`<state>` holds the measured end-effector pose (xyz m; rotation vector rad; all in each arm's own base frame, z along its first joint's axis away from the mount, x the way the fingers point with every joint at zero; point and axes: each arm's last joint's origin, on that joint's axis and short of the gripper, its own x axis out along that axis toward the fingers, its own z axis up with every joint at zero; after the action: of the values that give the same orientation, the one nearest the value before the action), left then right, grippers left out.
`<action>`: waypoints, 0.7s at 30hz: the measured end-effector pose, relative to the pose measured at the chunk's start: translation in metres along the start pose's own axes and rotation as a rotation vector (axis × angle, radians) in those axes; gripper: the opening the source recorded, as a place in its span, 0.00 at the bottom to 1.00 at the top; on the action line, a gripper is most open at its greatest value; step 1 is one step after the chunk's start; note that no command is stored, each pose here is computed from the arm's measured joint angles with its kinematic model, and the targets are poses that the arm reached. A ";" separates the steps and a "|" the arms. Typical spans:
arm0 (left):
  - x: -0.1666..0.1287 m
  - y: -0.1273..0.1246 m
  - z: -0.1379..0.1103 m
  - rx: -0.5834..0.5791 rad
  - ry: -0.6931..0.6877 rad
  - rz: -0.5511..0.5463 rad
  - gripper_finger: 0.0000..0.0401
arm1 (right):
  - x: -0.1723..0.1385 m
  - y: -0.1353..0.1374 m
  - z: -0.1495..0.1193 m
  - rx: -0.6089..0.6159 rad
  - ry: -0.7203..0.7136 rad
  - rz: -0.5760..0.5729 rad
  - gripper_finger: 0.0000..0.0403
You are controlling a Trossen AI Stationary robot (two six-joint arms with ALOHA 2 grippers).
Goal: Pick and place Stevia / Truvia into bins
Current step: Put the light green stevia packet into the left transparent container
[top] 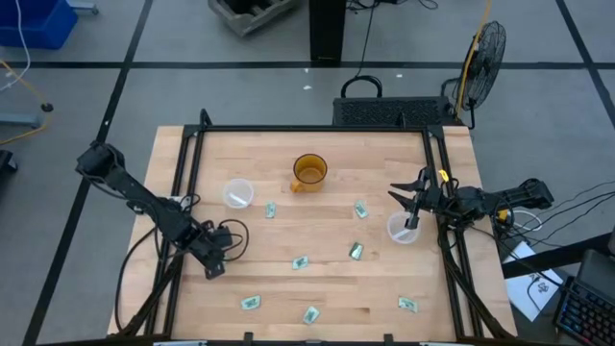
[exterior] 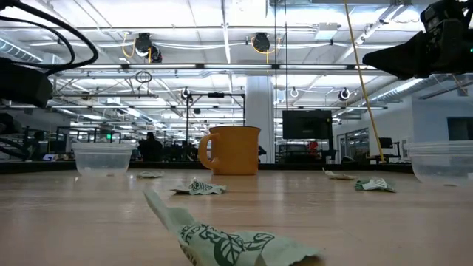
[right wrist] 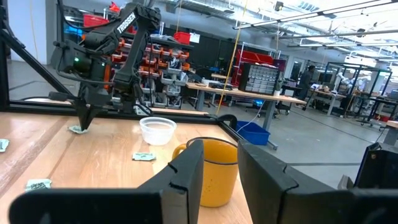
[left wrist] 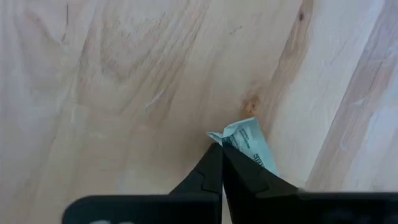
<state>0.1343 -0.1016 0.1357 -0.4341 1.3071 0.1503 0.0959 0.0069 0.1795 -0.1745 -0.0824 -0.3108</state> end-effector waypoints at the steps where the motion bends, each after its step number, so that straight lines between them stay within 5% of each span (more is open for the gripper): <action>1: -0.002 -0.002 0.002 0.012 -0.017 0.001 0.01 | 0.000 0.000 0.000 0.000 0.000 0.000 0.23; 5: -0.019 -0.015 0.013 0.081 -0.074 0.015 0.01 | 0.000 0.000 0.000 -0.001 0.001 0.000 0.23; 10: -0.052 -0.016 0.032 0.027 -0.143 0.205 0.01 | 0.000 0.000 0.000 0.000 0.000 0.000 0.23; 17: -0.083 0.014 0.057 -0.068 -0.075 0.468 0.00 | 0.000 0.000 0.000 0.000 0.000 0.000 0.23; 21: -0.085 0.031 0.072 -0.009 -0.042 0.495 0.00 | 0.000 0.000 0.000 0.016 -0.001 0.000 0.23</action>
<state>0.1662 -0.0339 0.2244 -0.1060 1.3528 0.5755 0.0959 0.0069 0.1795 -0.1582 -0.0855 -0.3104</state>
